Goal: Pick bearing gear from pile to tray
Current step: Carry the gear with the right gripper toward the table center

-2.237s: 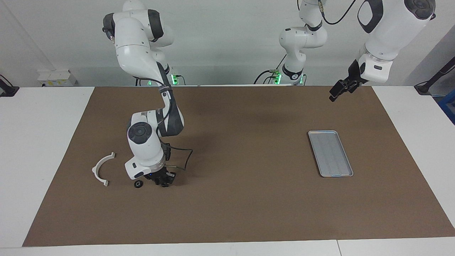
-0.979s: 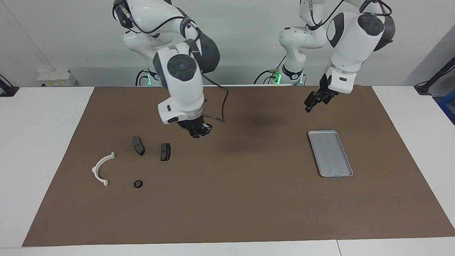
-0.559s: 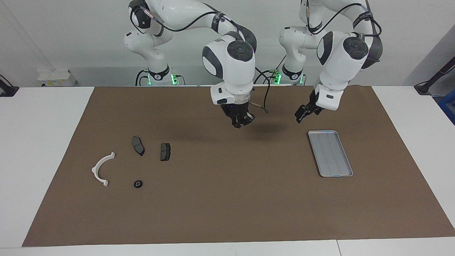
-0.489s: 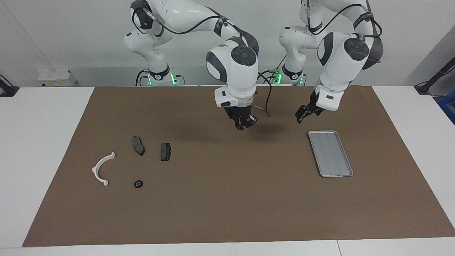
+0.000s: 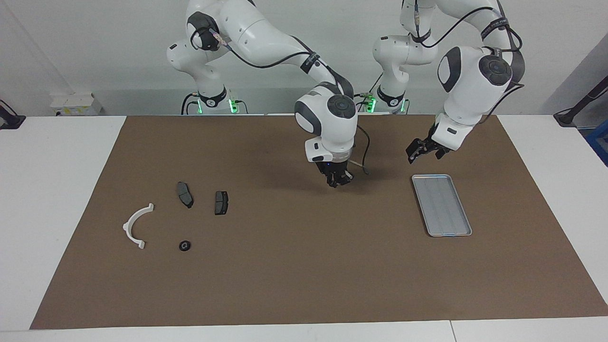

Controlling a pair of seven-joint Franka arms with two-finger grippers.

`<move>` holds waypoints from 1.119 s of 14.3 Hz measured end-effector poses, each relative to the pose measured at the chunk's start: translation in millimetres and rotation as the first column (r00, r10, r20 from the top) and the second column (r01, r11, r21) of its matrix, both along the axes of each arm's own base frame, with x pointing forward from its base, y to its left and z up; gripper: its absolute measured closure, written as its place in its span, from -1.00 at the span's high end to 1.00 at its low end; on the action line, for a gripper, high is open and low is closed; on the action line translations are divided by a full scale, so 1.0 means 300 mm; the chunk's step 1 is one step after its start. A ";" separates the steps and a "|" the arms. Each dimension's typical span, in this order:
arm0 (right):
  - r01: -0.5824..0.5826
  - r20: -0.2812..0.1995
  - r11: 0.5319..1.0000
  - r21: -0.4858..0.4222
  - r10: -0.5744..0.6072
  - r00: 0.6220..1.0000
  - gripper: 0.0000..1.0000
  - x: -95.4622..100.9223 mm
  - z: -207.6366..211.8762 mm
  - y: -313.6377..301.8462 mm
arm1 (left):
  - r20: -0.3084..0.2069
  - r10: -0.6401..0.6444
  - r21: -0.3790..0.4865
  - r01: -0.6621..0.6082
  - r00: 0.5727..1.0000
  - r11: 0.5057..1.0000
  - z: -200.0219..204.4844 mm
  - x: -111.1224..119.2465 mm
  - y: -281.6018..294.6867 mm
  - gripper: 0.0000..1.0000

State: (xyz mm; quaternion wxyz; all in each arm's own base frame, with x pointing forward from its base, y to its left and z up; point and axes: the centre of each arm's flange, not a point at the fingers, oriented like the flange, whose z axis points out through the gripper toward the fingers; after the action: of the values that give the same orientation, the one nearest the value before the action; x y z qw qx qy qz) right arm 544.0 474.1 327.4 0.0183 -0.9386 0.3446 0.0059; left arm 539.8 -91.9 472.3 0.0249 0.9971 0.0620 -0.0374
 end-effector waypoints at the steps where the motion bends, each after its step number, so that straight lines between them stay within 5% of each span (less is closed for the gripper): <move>1: 0.001 0.005 1.000 0.004 -0.001 1.000 -0.52 0.002 -0.017 -0.002 | 0.000 -0.001 0.000 0.001 1.000 1.000 -0.014 -0.003 -0.001 1.00; 9: 0.002 0.021 1.000 0.017 -0.002 1.000 -0.52 -0.020 -0.114 -0.019 | 0.004 0.000 0.000 0.000 1.000 1.000 -0.028 -0.005 -0.002 1.00; 12: 0.008 0.016 1.000 0.008 -0.008 1.000 -0.36 -0.012 -0.103 -0.031 | 0.004 0.001 0.000 -0.001 1.000 1.000 -0.028 -0.005 -0.002 1.00; 16: 0.012 0.003 0.999 -0.035 -0.012 1.000 0.44 0.125 0.061 -0.163 | 0.006 0.011 0.000 -0.011 1.000 1.000 -0.028 -0.005 -0.003 1.00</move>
State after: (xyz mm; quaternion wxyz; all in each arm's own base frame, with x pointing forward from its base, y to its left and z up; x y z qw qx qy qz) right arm 581.5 425.2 345.7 0.0026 -0.9367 0.3501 -0.0014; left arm 538.4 -92.8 463.9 0.0250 0.9968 0.0673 -0.0344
